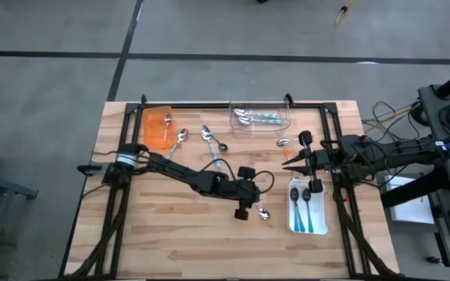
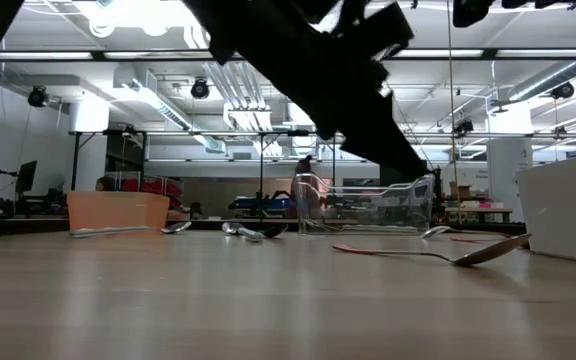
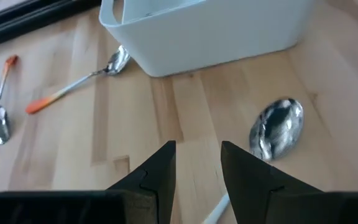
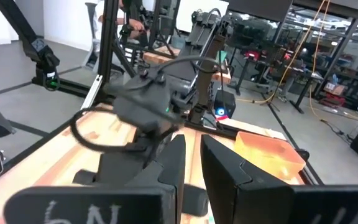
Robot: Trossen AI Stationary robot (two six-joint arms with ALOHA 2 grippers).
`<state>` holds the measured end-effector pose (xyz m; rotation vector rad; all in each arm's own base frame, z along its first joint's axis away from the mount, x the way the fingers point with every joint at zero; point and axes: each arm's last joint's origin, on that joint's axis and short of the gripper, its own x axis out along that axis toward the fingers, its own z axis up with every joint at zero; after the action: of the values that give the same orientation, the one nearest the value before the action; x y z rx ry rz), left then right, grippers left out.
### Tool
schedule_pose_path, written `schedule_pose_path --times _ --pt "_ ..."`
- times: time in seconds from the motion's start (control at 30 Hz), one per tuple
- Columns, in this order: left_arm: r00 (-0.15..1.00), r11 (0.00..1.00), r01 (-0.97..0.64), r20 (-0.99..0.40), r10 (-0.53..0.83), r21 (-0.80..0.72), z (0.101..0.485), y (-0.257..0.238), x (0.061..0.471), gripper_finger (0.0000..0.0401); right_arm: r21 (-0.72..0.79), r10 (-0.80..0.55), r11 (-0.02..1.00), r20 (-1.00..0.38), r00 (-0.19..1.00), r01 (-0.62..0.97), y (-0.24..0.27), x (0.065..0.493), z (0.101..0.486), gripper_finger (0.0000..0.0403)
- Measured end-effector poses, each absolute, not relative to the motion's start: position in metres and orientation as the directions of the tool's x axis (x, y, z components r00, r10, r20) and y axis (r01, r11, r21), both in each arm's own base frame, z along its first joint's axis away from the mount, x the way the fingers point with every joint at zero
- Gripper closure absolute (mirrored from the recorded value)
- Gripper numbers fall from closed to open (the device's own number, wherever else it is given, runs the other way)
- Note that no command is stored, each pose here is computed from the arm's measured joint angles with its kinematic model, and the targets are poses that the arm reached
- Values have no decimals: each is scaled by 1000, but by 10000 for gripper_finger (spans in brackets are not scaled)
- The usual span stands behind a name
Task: Sort silverware by color (type)
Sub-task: Put the orange spoon into the orange bin
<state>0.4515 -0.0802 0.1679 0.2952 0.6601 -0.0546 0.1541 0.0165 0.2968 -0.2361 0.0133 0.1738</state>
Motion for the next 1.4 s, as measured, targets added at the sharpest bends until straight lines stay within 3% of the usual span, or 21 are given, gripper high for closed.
schedule_pose_path --times 0.67,1.07,1.4 --pt "711 957 203 -703 0 205 132 -79 460 290 -232 168 958 -33 985 -171 16 154 297 360" --pt "699 944 278 -712 -70 180 130 -76 461 238 -231 168 958 -33 985 -171 16 154 297 360" --pt "662 945 306 -740 -120 121 118 -68 454 255 -231 168 958 -34 985 -171 16 154 297 360"
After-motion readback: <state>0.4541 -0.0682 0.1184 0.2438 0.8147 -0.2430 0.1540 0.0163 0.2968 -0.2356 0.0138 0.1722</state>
